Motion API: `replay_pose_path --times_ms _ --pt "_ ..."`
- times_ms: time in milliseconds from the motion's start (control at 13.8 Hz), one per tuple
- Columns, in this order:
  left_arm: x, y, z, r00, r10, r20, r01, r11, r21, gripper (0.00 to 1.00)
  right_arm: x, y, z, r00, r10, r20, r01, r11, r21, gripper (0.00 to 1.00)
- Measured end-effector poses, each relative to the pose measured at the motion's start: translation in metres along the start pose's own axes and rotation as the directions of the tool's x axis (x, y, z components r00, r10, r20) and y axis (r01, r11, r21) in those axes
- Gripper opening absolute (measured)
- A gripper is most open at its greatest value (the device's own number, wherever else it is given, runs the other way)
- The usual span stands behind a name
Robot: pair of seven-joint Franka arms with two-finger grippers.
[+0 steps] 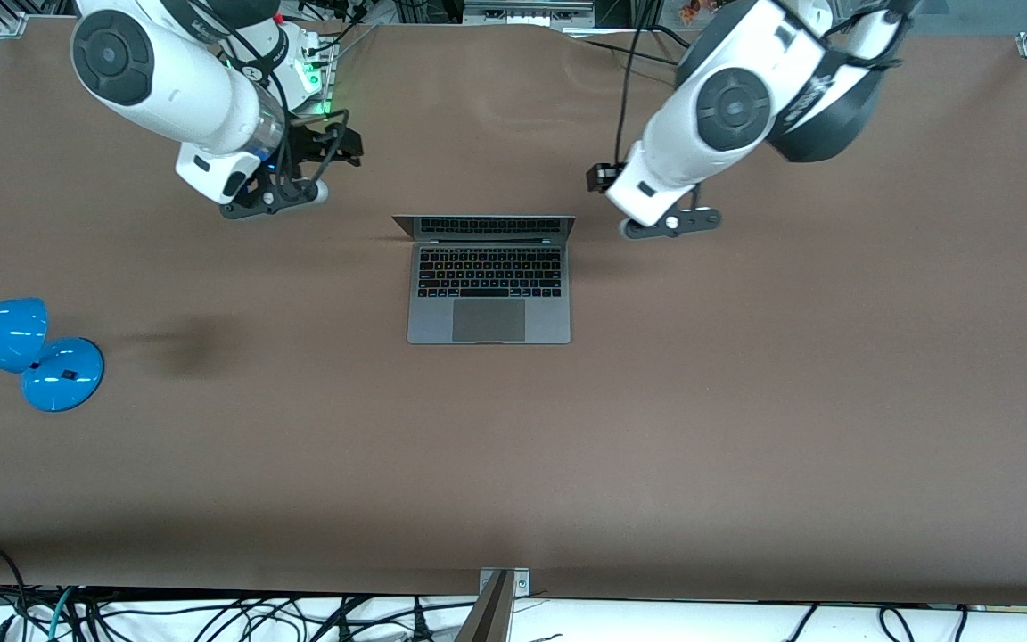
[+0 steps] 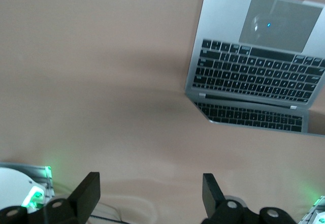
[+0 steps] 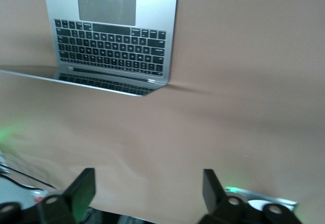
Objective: Close laptop with both arms from behind
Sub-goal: 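Lower both grippers behind the laptop screen, one at each screen corner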
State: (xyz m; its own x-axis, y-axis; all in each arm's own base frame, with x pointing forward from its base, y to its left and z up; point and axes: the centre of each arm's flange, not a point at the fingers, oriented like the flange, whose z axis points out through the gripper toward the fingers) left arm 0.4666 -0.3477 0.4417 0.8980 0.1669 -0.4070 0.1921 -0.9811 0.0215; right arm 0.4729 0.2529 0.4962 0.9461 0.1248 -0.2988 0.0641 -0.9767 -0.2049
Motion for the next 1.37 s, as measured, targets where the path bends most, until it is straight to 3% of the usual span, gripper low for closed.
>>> replay_pose_path --times_ms 217,289,722,794,1156,1372 --pt "-0.003 0.014 0.017 0.998 -0.014 0.064 0.015 1.000 -0.022 0.85 -0.003 -0.034 0.018 0.999 0.045 -0.001 -0.045 0.999 0.003 0.84" --pt "-0.004 0.016 0.020 0.997 -0.011 0.072 0.013 1.000 -0.021 0.78 -0.004 -0.044 0.025 0.999 0.049 0.005 -0.049 0.999 -0.001 0.77" --pt "-0.012 0.027 0.028 0.996 -0.028 0.082 0.029 1.000 -0.008 0.09 0.010 -0.056 0.074 0.995 0.051 0.085 -0.049 0.999 -0.020 0.06" --pt "-0.013 0.028 0.028 0.995 -0.046 0.088 0.048 0.999 -0.013 0.01 0.015 -0.055 0.085 0.994 0.053 0.098 -0.052 0.998 -0.021 0.03" --pt "0.001 0.042 0.051 0.978 -0.079 0.191 0.089 0.995 -0.043 0.01 0.033 -0.048 0.128 0.986 0.072 0.147 -0.069 0.997 -0.023 0.03" --pt "0.012 0.056 0.067 0.975 -0.072 0.209 0.087 0.994 -0.060 0.01 0.040 -0.045 0.142 0.983 0.061 0.171 -0.058 0.998 -0.022 0.03"
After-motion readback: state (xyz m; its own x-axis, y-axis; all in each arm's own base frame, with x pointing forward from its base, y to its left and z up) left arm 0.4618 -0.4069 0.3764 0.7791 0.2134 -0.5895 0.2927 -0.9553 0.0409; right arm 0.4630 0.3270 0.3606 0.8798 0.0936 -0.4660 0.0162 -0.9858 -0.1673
